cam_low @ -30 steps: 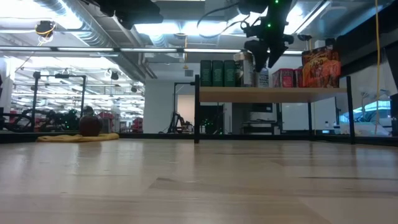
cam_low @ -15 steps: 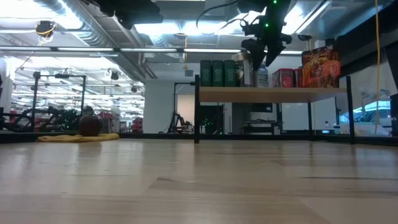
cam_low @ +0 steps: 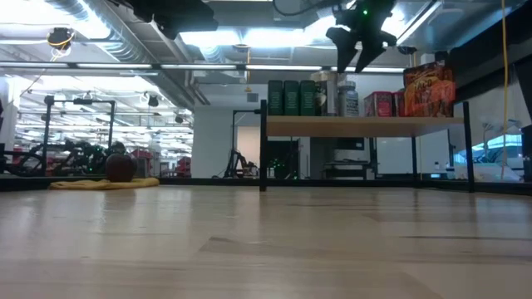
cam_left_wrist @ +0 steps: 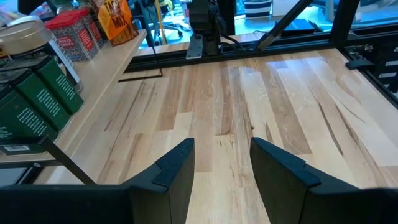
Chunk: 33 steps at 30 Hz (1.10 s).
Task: Shelf spices
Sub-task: Return to Home Position
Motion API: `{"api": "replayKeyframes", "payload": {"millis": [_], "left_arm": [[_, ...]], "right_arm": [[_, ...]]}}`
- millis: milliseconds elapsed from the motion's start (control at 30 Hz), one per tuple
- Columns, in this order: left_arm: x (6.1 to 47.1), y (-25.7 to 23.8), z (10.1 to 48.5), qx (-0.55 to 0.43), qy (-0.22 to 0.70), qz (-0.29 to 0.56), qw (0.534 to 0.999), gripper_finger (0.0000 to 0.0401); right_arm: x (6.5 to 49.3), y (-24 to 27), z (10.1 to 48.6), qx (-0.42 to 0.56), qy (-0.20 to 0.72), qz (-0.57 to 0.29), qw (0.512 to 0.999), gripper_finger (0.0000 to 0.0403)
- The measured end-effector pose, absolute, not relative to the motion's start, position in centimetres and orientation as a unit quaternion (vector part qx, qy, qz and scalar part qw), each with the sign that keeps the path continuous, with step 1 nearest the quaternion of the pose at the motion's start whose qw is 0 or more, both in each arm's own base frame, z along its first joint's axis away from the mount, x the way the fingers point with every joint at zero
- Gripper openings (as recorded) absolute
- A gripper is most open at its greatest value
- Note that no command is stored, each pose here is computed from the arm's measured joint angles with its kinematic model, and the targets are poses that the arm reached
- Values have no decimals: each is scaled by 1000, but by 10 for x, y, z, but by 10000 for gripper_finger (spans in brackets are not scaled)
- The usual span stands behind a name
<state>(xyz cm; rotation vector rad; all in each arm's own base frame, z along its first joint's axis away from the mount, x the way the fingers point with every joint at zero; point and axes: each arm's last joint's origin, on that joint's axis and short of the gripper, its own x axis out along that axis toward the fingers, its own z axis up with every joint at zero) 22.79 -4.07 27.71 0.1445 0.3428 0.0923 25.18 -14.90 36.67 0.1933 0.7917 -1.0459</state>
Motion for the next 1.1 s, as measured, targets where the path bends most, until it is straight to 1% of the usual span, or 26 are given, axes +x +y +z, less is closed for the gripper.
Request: {"api": "replayKeyframes", "payload": {"millis": [167, 500, 667, 1100], "left_arm": [[228, -41, 277, 72, 170, 46, 982, 150], [228, -41, 277, 72, 171, 46, 982, 150], [228, -41, 277, 72, 170, 46, 982, 150], [228, -41, 278, 75, 165, 45, 982, 150]], "right_arm": [[251, -163, 366, 129, 350, -468, 801, 298], [248, -169, 367, 141, 343, -463, 805, 298], [250, -157, 371, 137, 341, -443, 818, 298], [233, -105, 407, 98, 290, -383, 872, 298]]}}
